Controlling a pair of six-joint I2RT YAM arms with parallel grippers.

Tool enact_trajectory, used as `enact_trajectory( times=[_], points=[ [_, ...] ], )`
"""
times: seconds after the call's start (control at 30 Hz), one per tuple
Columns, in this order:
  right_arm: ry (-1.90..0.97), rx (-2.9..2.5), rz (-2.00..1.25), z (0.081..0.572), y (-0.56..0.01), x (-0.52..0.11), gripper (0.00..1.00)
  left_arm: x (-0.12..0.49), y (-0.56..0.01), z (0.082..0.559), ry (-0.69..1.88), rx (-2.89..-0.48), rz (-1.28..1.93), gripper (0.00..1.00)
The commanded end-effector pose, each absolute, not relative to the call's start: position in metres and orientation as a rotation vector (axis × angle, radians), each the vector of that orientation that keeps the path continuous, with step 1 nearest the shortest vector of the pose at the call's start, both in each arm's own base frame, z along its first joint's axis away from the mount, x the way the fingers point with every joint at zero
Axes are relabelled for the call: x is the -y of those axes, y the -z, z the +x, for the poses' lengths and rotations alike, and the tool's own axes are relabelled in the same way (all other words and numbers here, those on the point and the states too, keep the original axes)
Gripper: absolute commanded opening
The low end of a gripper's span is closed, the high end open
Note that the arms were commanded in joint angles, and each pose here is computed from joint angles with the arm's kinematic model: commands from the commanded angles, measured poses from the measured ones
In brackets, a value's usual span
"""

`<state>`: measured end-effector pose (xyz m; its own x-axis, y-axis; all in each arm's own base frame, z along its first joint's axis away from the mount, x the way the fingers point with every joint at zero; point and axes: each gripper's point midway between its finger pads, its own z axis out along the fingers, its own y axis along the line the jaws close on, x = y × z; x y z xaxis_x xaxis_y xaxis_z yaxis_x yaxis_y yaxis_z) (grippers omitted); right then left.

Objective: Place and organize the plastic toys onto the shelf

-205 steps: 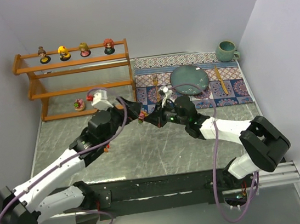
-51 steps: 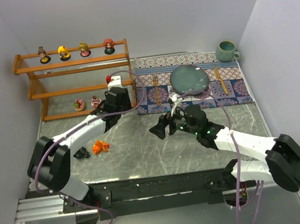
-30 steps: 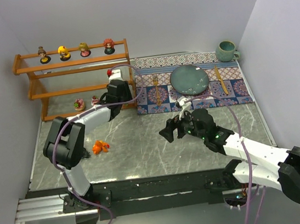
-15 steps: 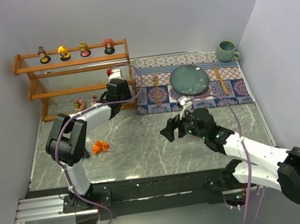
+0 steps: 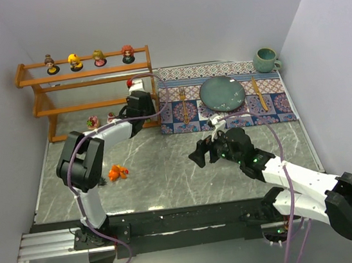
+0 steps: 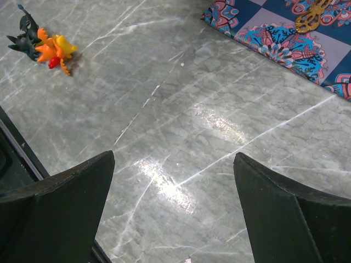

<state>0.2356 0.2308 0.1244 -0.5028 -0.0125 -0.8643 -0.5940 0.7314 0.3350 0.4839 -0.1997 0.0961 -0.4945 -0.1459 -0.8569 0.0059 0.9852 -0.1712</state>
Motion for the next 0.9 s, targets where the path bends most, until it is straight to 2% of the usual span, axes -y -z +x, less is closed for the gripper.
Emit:
enact_trajectory(
  times=[0.0, 0.13, 0.37, 0.87],
  points=[
    [-0.781, -1.959, -0.456, 0.2382, -0.1295, -0.2311, 0.96, 0.2085, -0.102, 0.4955, 0.215, -2.077, -0.084, 0.37],
    [-0.781, -1.962, -0.455, 0.2387, -0.1285, -0.2309, 0.96, 0.2106, -0.0964, 0.494, 0.222, -2.107, -0.075, 0.52],
    [-0.79, -1.964, -0.458, 0.2378, -0.1271, -0.232, 0.96, 0.2068, -0.0958, 0.4909, 0.201, -2.127, -0.083, 0.66],
    [-0.802, -1.964, -0.454, 0.2359, -0.1269, -0.2319, 0.96, 0.2042, -0.0934, 0.4896, 0.193, -2.13, -0.108, 0.68]
  ],
)
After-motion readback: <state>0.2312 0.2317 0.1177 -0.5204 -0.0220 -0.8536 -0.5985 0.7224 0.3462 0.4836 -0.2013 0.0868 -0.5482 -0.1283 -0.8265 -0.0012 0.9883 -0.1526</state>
